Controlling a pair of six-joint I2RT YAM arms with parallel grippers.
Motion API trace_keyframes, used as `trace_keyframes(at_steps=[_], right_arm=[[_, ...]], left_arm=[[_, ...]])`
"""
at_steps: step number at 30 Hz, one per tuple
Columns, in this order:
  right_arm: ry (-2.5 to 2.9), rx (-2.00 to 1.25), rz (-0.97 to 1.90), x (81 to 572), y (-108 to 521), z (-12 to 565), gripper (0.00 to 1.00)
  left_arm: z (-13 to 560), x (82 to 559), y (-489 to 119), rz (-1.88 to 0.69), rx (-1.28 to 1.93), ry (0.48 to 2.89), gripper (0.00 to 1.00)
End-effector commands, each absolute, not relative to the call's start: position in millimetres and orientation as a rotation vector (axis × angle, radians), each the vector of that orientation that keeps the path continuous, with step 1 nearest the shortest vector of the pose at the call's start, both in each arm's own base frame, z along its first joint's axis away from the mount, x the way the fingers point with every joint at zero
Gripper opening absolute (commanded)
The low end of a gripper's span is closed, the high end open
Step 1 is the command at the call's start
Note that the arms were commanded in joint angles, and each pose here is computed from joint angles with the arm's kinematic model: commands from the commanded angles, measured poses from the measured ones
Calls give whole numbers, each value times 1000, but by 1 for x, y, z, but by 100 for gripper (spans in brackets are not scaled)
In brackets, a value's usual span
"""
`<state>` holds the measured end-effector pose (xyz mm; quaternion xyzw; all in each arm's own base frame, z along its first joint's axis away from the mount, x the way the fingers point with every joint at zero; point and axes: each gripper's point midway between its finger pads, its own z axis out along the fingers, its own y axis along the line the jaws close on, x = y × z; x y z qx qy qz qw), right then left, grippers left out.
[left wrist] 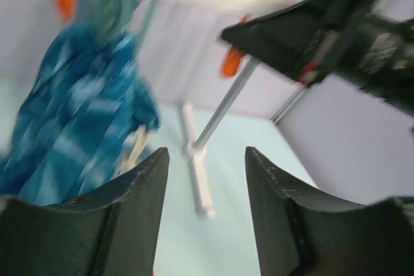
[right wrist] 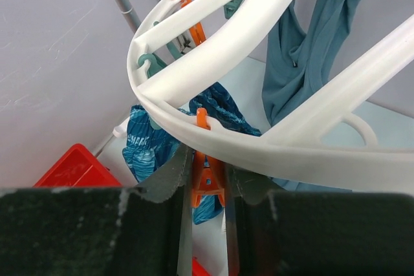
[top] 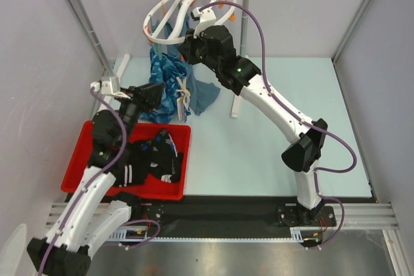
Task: Clip the socks to the hanger
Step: Open the clamp at the hanger, then pick up the sock from the bin.
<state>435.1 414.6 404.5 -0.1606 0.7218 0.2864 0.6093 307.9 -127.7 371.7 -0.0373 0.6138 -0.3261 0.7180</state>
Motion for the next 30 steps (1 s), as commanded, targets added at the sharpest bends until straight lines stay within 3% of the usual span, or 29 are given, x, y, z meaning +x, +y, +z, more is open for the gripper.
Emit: trace_keyframes(at_steps=[1, 5, 9, 11, 12, 17, 23, 30], right_arm=[[1625, -348, 719, 432, 410, 426, 0], [1632, -355, 731, 430, 411, 424, 0], [1640, -356, 743, 430, 412, 421, 0], [1642, -362, 753, 428, 412, 421, 0], [1646, -358, 758, 429, 413, 420, 0], [1648, -356, 762, 427, 412, 420, 0], [1654, -331, 774, 427, 411, 417, 0], [1651, -326, 784, 428, 412, 417, 0]], left_arm=[[275, 288, -95, -550, -353, 1809, 57], [208, 258, -92, -493, -499, 2121, 57], [152, 237, -104, -555, -654, 2298, 42], [145, 238, -113, -623, -713, 2287, 43], [140, 235, -120, -637, -740, 2301, 51], [139, 243, -103, -419, -862, 2209, 69], [121, 249, -108, -293, -950, 2294, 70], [117, 263, -105, -244, -1094, 2230, 68]])
